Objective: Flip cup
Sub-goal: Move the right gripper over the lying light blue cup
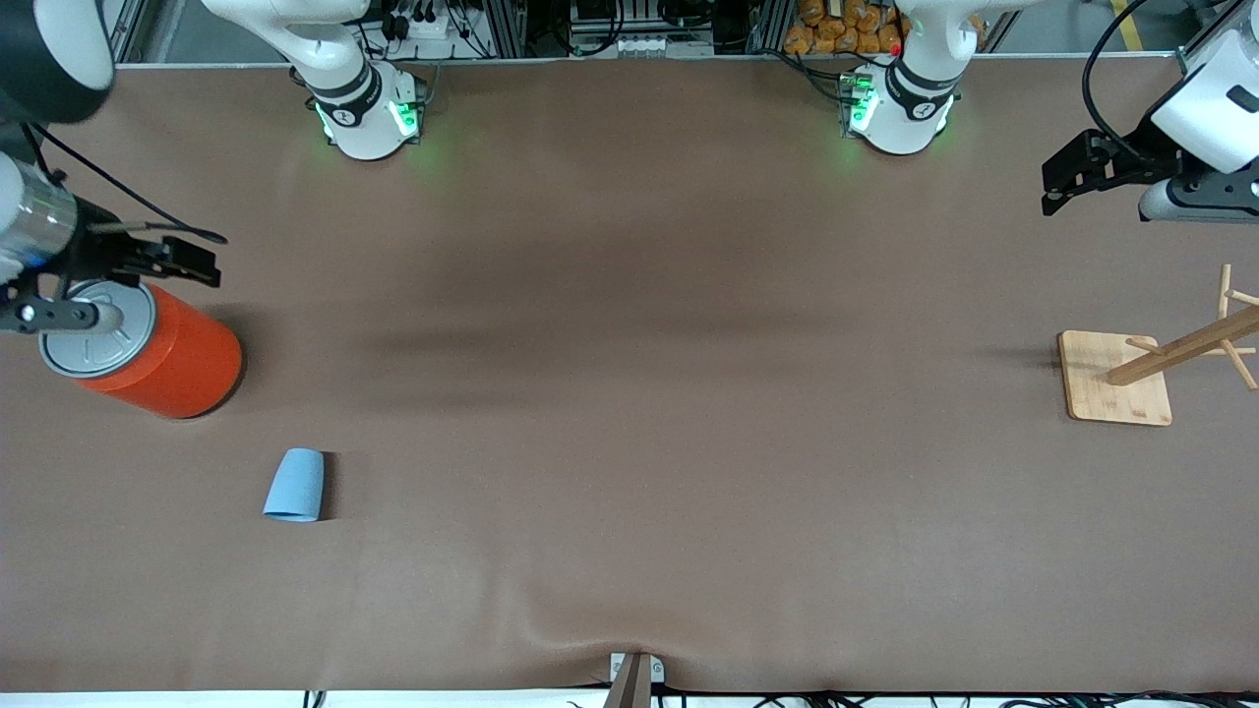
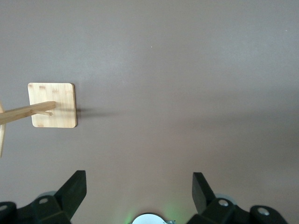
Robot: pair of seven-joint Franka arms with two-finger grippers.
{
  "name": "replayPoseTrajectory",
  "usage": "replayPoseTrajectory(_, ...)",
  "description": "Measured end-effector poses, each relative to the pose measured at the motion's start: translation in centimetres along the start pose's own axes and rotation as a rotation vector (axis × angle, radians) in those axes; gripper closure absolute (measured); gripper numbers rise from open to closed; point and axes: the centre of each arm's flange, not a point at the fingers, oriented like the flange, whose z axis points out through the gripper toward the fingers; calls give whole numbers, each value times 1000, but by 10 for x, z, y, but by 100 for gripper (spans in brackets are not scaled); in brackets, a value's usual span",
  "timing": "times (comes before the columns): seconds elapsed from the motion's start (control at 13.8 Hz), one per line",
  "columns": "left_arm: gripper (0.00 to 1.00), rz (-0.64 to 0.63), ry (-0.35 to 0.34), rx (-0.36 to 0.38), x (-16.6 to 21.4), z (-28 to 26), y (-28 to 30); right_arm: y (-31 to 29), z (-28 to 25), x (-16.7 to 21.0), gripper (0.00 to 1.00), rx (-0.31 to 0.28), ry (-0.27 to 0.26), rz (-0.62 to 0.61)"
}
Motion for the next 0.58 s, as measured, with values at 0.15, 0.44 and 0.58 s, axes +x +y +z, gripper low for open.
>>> replayPoseTrajectory(0.15,0,-10,-1,0,0,0,-5,0,17,7,0,1,12,0)
replayPoseTrajectory(0.44,0,-16,0,-1,1,1,-10,0,56,19,0,0,63,0)
replayPoseTrajectory(0.58,0,-16,9,-2,4,1,-10,1,79,26,0,-6,78,0)
